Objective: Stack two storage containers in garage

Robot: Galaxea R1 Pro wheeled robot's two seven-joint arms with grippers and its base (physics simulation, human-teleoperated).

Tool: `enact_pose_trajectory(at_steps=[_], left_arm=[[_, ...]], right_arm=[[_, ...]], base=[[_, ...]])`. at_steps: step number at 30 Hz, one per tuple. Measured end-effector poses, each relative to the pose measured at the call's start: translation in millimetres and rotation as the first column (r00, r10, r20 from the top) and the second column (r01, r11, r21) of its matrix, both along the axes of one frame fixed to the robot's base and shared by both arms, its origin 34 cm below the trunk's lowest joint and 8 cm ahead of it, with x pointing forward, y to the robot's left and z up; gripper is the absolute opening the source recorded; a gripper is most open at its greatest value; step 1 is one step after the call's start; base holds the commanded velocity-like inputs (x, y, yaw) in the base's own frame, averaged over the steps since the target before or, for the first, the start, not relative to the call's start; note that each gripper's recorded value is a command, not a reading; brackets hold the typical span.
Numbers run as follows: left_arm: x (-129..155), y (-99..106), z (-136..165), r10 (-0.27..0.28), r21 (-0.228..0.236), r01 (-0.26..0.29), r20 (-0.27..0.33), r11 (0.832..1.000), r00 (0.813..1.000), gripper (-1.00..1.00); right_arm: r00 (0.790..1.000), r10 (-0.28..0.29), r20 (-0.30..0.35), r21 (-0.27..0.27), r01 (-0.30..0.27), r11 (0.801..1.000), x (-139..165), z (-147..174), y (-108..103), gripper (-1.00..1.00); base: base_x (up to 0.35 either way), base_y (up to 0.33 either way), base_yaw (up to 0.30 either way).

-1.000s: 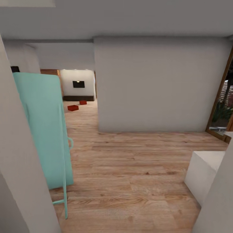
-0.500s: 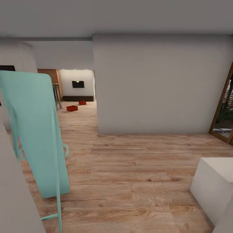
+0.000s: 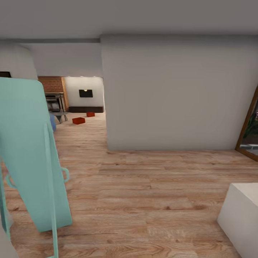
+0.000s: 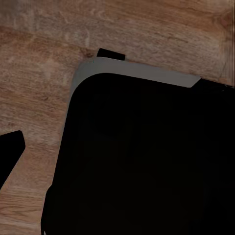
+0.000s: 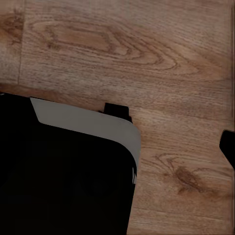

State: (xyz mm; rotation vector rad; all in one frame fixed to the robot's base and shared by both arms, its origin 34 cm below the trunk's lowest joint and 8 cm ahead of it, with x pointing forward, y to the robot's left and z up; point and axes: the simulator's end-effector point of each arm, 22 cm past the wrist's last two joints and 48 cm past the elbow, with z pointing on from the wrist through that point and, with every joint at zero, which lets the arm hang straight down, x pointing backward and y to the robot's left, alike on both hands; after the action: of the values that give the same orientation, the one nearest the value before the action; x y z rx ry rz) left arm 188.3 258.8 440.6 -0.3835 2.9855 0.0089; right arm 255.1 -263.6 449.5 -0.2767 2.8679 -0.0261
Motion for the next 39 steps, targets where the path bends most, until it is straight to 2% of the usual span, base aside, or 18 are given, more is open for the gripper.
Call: enact_pose_trajectory(at_steps=[12, 17, 39], left_arm=[[0.0, 0.7, 0.0, 0.000, 0.001, 0.000, 0.000, 1.000, 1.000, 1.00], [0.3, 1.0, 0.0, -0.001, 0.001, 0.001, 0.001, 1.000, 1.000, 1.00], [-1.3, 2.4, -0.1, 0.004, 0.002, -0.004, -0.004, 1.000, 1.000, 1.00]], right_arm=[[1.000, -0.011, 0.006, 0.002, 0.011, 1.000, 1.5, 0.4, -0.3, 1.00], [1.000, 0.010, 0.001, -0.001, -0.010, 1.000, 0.4, 0.1, -0.5, 1.00], [1.000, 0.024, 0.000, 0.003, -0.024, 1.000, 0.2, 0.1, -0.7, 1.00]], base=[[0.286, -0.213, 0.000], [0.287, -0.198, 0.000], [0.321, -0.014, 0.000]])
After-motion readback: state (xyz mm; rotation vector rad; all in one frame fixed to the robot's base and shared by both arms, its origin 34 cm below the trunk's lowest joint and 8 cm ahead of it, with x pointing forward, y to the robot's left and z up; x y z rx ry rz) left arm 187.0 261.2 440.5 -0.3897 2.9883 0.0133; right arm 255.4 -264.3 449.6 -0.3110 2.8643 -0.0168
